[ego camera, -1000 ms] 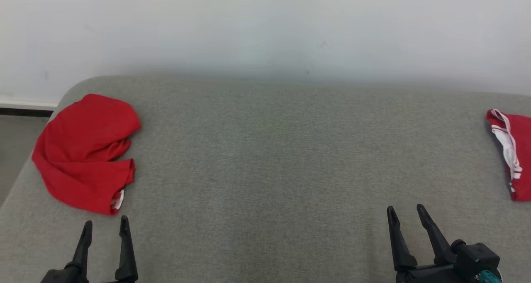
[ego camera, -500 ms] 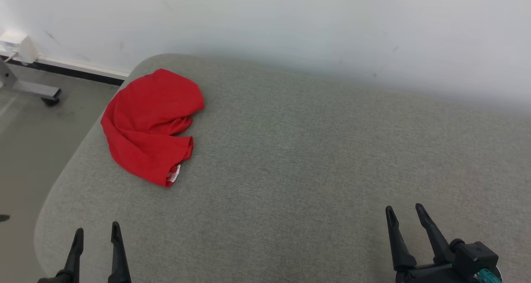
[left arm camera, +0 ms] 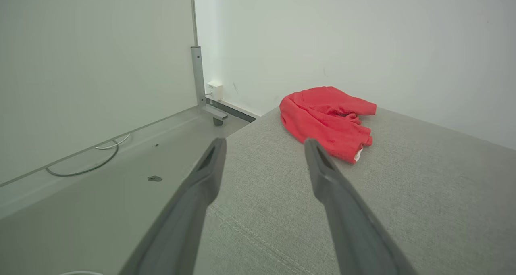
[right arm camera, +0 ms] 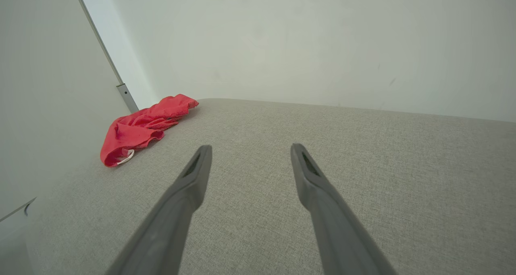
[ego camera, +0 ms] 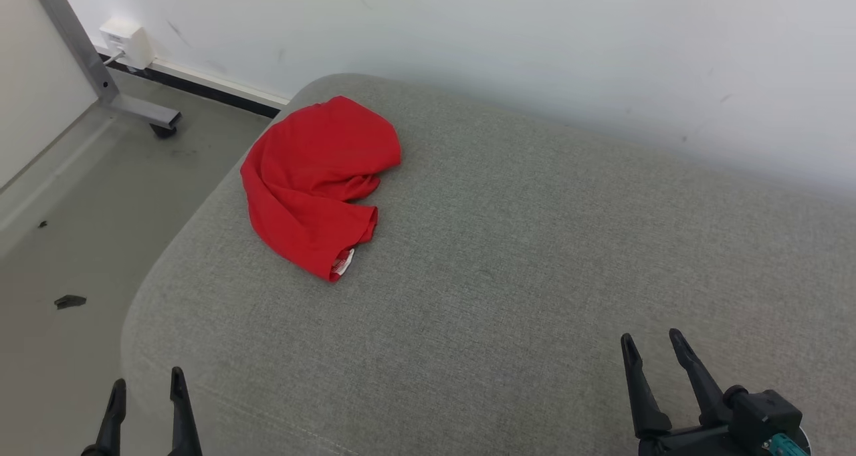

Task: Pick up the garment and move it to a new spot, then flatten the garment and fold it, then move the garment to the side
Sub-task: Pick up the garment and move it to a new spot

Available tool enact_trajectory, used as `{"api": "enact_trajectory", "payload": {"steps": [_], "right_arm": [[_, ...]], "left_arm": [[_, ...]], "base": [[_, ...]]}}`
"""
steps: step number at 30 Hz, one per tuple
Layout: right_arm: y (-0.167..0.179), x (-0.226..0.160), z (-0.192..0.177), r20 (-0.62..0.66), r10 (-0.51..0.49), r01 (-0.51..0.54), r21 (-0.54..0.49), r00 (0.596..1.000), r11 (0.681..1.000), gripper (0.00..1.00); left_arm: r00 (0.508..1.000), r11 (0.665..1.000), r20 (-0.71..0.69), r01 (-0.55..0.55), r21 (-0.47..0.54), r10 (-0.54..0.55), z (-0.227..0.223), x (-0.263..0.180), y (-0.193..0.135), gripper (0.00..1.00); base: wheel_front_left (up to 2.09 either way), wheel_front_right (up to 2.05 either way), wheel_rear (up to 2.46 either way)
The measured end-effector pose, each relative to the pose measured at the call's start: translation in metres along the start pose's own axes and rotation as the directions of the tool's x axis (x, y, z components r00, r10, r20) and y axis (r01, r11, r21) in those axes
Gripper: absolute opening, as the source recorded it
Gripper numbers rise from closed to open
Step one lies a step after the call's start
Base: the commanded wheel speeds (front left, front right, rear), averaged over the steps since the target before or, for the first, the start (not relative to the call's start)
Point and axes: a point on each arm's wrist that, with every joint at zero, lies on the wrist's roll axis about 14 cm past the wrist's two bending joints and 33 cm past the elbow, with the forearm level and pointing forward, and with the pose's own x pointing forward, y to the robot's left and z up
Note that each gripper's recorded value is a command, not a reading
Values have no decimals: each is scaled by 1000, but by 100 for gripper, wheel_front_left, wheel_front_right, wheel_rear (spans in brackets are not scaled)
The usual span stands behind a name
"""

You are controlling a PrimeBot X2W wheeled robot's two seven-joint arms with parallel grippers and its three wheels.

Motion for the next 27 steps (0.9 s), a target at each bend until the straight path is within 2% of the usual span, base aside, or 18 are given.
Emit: {"api": "enact_trajectory", "payload": {"steps": [9,14,22,27], "right_arm": [[4,3,-4,-10,18,-18,1,1000,1000,100],[-6,4,-3,-5,3,-3,-4,1000,1000,100],[-39,9,1,10,-42,43,-40,999,998,100],[-78,8,9,34,-109,112,-81,993,990,100]], "left_arm": [[1000,1000,-2,-24,3,24,0,-1,6,100],[1000,1000,-4,-15,-4,15,0,7,-1,100],[991,998,119,56,-3,-55,39,65,-32,100],[968,992,218,126,14,-126,73,118,-65,100]], "base": [[0,0,0],[0,0,0],[0,0,0],[0,0,0]]}}
